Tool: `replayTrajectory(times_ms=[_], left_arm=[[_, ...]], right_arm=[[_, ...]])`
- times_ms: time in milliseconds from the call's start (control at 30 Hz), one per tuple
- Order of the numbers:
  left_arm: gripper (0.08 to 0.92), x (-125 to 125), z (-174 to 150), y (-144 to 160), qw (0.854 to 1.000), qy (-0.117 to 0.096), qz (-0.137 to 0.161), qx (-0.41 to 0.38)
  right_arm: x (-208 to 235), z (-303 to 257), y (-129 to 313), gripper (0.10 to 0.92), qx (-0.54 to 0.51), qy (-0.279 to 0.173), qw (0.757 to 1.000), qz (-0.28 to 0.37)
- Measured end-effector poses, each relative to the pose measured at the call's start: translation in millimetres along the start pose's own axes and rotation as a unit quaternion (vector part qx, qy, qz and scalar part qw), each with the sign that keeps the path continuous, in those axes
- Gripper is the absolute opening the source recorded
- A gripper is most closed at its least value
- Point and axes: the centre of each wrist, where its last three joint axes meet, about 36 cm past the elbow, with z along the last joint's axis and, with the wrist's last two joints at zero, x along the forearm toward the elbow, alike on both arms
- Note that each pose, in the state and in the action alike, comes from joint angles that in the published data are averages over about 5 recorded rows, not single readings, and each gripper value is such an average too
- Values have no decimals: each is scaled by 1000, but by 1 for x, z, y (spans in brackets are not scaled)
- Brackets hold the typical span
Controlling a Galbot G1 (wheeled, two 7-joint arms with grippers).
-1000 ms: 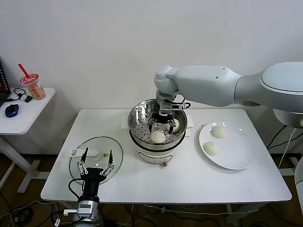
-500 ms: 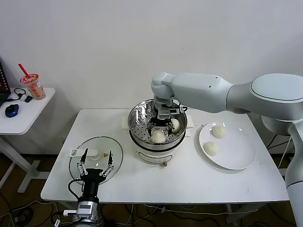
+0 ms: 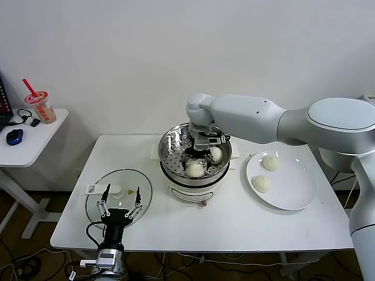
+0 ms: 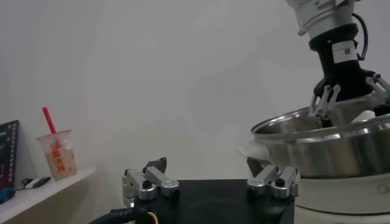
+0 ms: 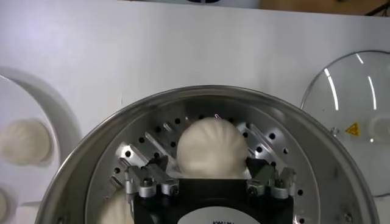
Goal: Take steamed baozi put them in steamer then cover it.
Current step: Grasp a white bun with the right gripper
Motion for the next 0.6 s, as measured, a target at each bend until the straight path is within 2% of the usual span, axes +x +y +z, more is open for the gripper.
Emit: replayTrajectory(times_ms=[333, 600], left_arm=[[823, 0, -1, 0, 1000, -1, 2, 0], [823, 1, 0, 0, 1000, 0, 2, -1]], right_arm=[[-6, -1, -1, 810, -7, -2, 1000, 2], [-5, -1, -2, 717, -10, -1, 1000, 3]])
